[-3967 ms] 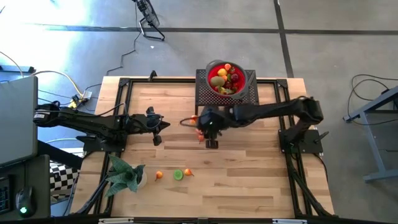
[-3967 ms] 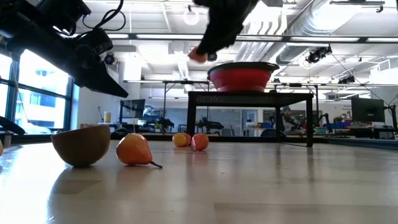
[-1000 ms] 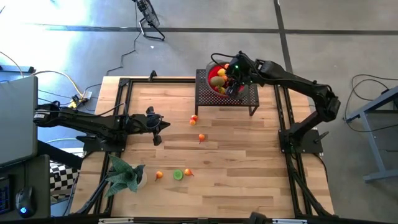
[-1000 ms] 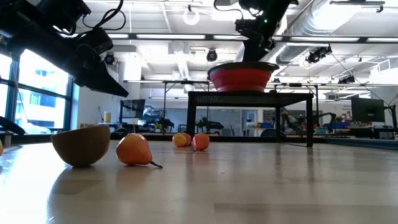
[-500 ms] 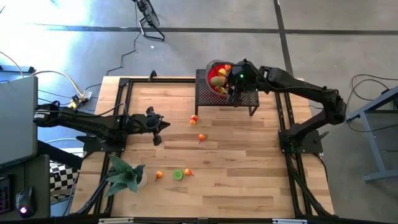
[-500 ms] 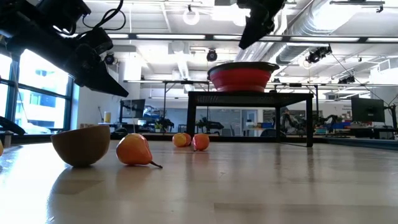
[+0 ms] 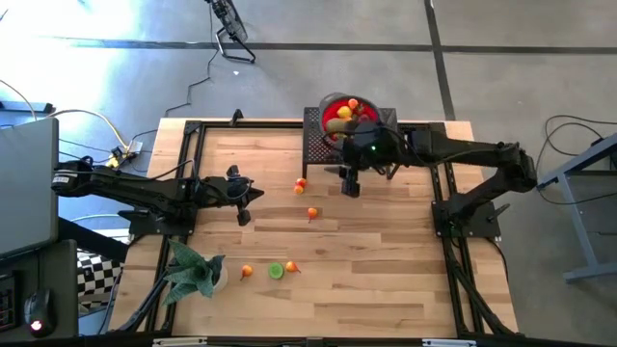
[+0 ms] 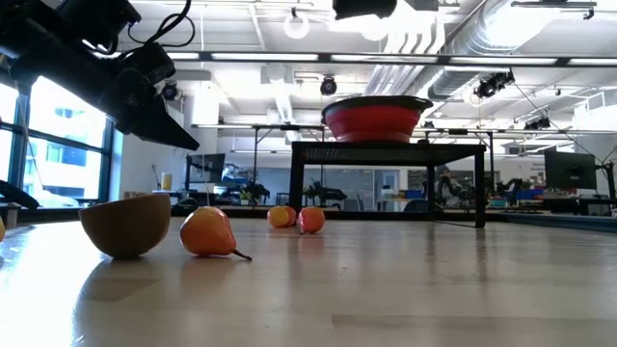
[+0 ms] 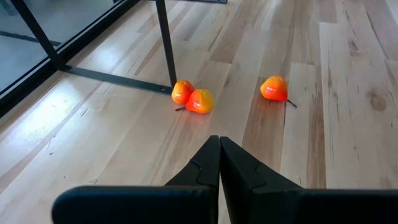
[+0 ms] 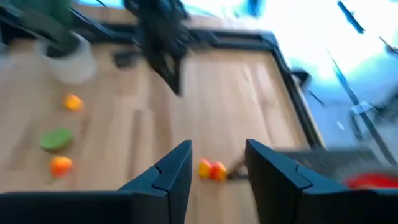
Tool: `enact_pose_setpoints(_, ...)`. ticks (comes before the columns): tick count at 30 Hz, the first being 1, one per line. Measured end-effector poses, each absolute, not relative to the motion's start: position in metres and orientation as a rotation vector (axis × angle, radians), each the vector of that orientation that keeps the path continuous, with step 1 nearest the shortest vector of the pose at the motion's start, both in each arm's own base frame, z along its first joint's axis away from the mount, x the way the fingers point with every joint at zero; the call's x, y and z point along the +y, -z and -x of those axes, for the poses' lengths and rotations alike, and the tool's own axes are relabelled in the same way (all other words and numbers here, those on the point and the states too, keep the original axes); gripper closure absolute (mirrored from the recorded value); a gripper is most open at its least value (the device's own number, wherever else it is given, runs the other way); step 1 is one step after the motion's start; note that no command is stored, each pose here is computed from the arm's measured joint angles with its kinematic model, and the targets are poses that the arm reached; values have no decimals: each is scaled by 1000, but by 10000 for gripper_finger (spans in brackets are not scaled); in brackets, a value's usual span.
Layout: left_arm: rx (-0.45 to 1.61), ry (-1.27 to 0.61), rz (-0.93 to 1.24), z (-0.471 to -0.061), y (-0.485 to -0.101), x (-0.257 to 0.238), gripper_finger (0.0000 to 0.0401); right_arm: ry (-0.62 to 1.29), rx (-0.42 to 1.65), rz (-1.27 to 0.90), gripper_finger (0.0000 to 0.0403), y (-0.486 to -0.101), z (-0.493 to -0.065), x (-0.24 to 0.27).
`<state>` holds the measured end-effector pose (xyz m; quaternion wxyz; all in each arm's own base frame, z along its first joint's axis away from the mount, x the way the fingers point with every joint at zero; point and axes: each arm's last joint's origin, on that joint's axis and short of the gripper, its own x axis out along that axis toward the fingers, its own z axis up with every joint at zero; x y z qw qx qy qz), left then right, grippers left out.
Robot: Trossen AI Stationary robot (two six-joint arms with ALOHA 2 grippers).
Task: Pick & Place Fruit
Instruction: Put the pear into the strainer on the shelf
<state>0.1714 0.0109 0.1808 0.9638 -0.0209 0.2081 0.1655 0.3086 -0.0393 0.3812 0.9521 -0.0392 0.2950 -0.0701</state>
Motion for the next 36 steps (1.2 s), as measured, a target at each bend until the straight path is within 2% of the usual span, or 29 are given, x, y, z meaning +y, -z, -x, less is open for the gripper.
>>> enact_pose_setpoints(6, 421, -336, 42, -171, -181, 11, 395, 8, 485, 108, 261, -389, -317, -20)
enact_pose_setpoints(14, 421, -336, 42, -171, -181, 11, 395, -160, 438, 112, 261, -388, -325, -6)
enact_pose_setpoints(19, 422, -337, 42, -171, -181, 11, 395, -128, 363, 103, 261, -391, -335, -5)
enact_pose_setpoints(25, 422, -337, 42, -171, -181, 11, 395, -61, 327, 311, 261, -387, -347, 9)
enact_pose_setpoints(36, 423, -339, 34, -171, -181, 11, 395, -97, 497, 354, 261, -345, -372, 13)
